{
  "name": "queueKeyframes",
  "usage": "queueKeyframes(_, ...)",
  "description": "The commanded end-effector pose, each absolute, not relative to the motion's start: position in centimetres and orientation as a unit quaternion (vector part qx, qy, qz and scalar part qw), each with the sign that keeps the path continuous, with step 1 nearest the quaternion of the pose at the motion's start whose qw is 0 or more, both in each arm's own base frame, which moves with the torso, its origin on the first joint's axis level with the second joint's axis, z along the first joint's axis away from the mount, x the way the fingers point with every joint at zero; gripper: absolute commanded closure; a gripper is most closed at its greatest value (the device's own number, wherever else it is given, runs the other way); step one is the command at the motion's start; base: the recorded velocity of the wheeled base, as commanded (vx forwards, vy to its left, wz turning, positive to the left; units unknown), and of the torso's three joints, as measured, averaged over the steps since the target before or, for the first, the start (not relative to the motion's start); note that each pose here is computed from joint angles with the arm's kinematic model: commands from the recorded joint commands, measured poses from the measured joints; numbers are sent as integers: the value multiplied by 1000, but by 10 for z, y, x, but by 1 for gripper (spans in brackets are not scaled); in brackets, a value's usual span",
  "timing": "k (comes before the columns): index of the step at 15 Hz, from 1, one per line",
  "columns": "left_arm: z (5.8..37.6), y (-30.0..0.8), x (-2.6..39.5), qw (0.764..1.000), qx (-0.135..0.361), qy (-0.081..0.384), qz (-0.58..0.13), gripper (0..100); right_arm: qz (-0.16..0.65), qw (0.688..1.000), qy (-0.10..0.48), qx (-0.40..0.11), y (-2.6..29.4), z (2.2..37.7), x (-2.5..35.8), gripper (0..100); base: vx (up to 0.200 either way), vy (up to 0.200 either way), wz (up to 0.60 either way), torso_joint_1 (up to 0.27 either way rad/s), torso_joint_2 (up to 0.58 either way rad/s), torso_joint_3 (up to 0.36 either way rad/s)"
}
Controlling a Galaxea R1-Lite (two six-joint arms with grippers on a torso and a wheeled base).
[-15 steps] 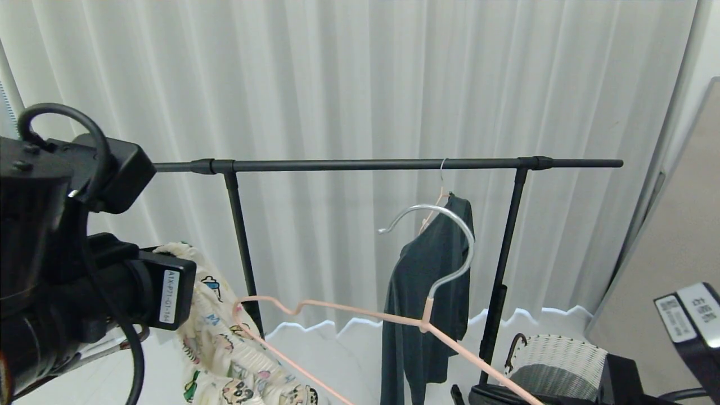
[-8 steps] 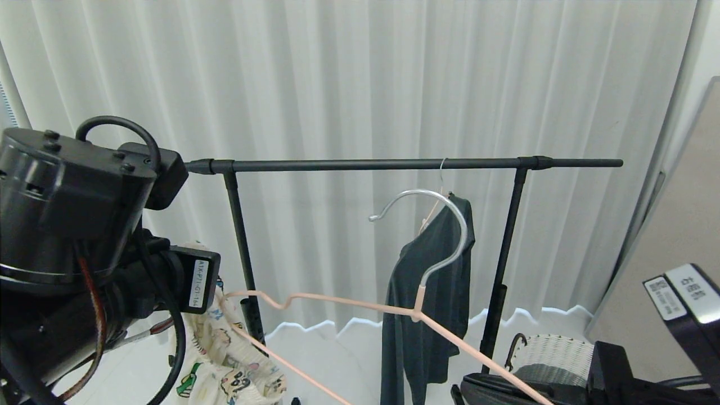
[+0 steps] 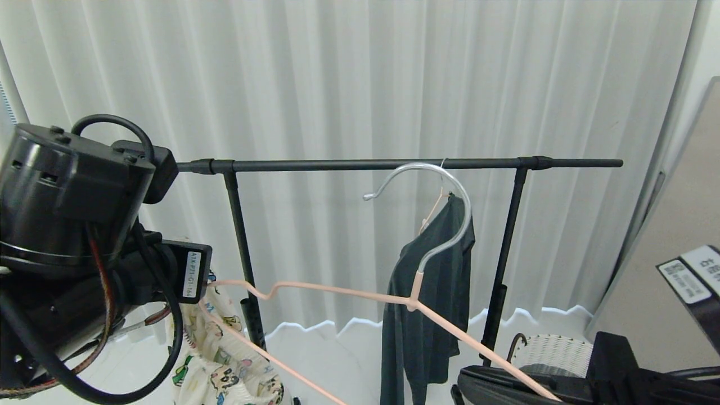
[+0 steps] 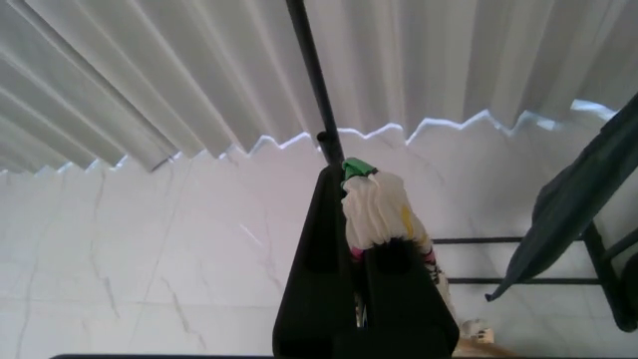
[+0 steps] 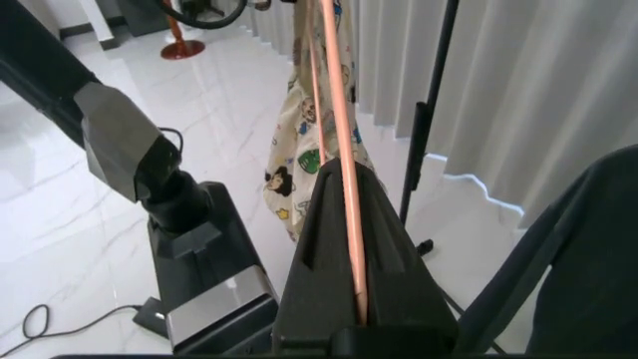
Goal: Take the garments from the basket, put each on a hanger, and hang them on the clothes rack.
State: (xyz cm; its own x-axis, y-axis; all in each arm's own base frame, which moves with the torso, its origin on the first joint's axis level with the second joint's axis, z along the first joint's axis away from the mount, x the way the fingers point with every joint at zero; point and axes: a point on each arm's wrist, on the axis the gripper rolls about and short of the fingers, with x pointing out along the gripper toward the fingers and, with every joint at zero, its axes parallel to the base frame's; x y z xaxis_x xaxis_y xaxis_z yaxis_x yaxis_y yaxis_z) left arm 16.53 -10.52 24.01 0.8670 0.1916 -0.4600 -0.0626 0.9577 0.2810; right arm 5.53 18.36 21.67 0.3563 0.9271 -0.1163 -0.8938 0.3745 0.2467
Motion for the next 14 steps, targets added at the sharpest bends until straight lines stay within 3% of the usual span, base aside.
queueKeyframes(1, 243, -106, 164, 959, 126, 244, 63, 100, 551, 822, 123, 67, 186, 215, 57, 100, 0, 0, 0, 0, 0, 0)
queueKeyframes(14, 254, -123, 140, 968, 127, 215, -9, 100, 533, 836, 110, 76, 247, 201, 86, 100, 0, 0, 0, 0, 0, 0)
